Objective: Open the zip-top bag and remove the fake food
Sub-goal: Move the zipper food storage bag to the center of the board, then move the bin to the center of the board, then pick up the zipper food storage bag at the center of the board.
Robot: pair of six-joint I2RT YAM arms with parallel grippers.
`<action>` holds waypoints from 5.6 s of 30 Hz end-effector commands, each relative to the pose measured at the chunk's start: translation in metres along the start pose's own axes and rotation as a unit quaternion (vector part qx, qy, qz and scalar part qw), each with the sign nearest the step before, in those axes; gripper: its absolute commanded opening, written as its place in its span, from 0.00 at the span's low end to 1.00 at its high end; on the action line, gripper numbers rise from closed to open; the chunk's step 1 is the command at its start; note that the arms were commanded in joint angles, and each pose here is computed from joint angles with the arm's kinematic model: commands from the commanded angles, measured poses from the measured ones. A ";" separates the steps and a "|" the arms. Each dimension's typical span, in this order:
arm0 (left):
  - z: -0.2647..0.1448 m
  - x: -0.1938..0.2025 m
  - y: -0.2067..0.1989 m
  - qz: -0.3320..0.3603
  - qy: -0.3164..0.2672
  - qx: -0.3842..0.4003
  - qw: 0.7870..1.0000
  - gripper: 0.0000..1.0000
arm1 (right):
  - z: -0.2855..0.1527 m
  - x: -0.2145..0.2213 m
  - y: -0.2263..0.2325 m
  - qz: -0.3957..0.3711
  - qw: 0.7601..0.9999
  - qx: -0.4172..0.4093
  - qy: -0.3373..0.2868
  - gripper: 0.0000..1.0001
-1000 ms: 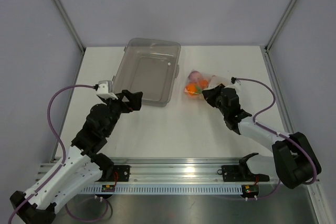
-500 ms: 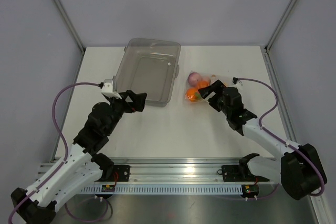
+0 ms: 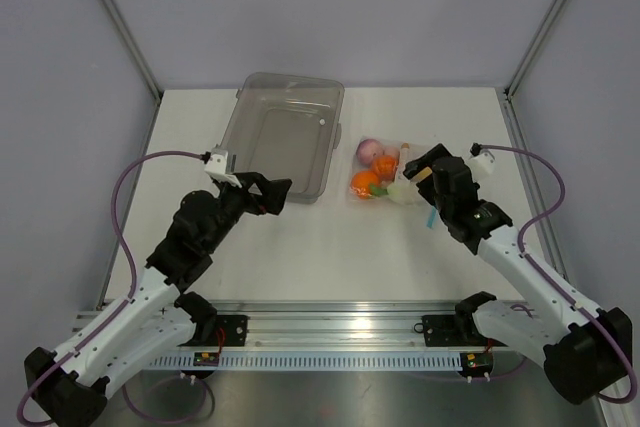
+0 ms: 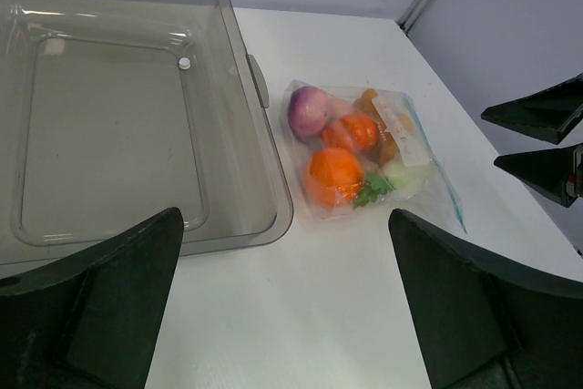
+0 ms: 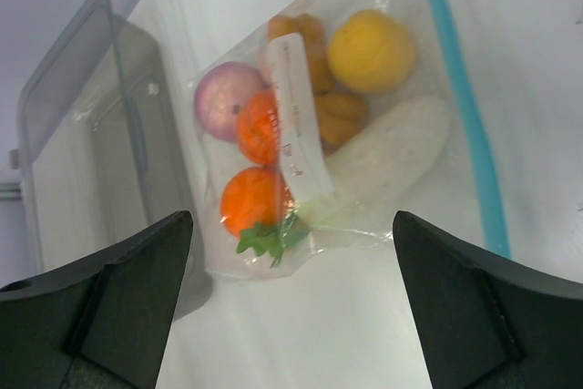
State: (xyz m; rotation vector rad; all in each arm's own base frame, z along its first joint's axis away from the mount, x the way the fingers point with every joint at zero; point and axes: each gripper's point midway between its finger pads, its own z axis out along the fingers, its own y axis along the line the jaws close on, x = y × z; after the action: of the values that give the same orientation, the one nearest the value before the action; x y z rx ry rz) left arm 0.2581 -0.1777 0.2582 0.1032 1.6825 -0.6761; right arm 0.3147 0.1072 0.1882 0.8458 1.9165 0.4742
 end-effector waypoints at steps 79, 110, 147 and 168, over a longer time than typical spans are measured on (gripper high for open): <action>0.159 0.100 0.167 0.043 0.271 -0.329 0.903 0.00 | 0.051 -0.034 -0.091 0.082 0.996 -0.018 0.022 0.98; 0.112 0.011 0.047 0.145 0.169 -0.265 0.938 0.99 | 0.093 -0.001 -0.110 0.134 0.989 -0.021 0.058 0.97; 0.061 0.066 -0.140 0.268 0.106 0.063 0.955 0.99 | 0.038 -0.008 -0.037 0.103 0.986 -0.130 0.028 0.00; 0.056 0.083 -0.169 0.308 0.114 0.099 0.939 0.99 | 0.008 0.026 0.040 0.121 0.981 -0.141 0.052 0.00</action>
State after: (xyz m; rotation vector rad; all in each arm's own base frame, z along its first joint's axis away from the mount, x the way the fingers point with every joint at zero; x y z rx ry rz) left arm 0.2144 -0.3540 0.2126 0.8743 1.7454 -0.3029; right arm 0.3218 0.1489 0.1612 0.8751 1.8767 0.8973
